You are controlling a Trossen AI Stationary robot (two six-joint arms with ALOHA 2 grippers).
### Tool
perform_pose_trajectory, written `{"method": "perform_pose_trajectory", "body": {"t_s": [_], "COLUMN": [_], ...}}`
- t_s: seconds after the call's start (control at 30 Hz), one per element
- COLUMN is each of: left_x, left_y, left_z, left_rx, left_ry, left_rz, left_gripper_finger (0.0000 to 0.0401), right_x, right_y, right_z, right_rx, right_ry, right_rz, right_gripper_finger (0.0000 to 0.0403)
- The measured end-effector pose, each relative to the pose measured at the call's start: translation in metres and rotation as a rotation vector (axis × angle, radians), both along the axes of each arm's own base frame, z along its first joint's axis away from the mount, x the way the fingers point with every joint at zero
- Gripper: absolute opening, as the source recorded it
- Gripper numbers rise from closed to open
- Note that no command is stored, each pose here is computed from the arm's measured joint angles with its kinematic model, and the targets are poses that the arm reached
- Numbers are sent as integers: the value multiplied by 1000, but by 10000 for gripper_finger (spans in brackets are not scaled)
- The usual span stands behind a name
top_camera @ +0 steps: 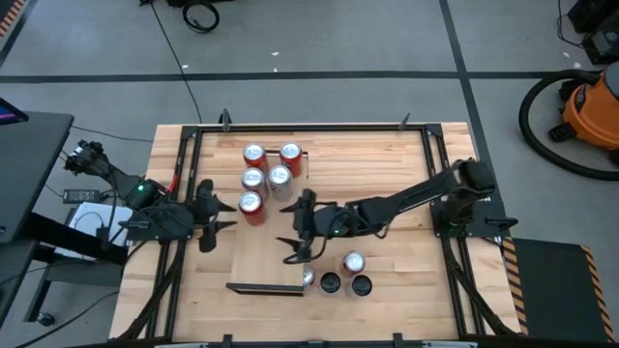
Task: Place canned beverage on shelf
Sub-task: Put the red black soda can on the shelf aligned with the other red soda can
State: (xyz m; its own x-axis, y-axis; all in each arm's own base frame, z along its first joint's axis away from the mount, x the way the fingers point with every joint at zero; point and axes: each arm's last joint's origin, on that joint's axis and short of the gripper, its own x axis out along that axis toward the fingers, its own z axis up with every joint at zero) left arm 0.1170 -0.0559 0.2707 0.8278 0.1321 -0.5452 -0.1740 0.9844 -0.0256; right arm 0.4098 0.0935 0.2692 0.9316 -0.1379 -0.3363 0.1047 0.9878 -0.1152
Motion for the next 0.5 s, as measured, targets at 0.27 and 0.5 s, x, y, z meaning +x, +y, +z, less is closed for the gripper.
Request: {"method": "perform_pose_trajectory", "body": {"t_s": [0.27,0.5], "left_x": [-1,-1], "left_y": [-4,-3], "left_z": [-1,-2], "left_rx": [-77,-74], "left_ry": [48,54], "left_rz": [-104,-102], "left_gripper_finger": [178,178], "right_x": [-49,-83], "right_y": [-14,-22], "right_z": [19,5], "right_rx": [31,66], "right_ry": [293,326], "right_rz": [-67,-120], "right_gripper_finger": [354,354]}}
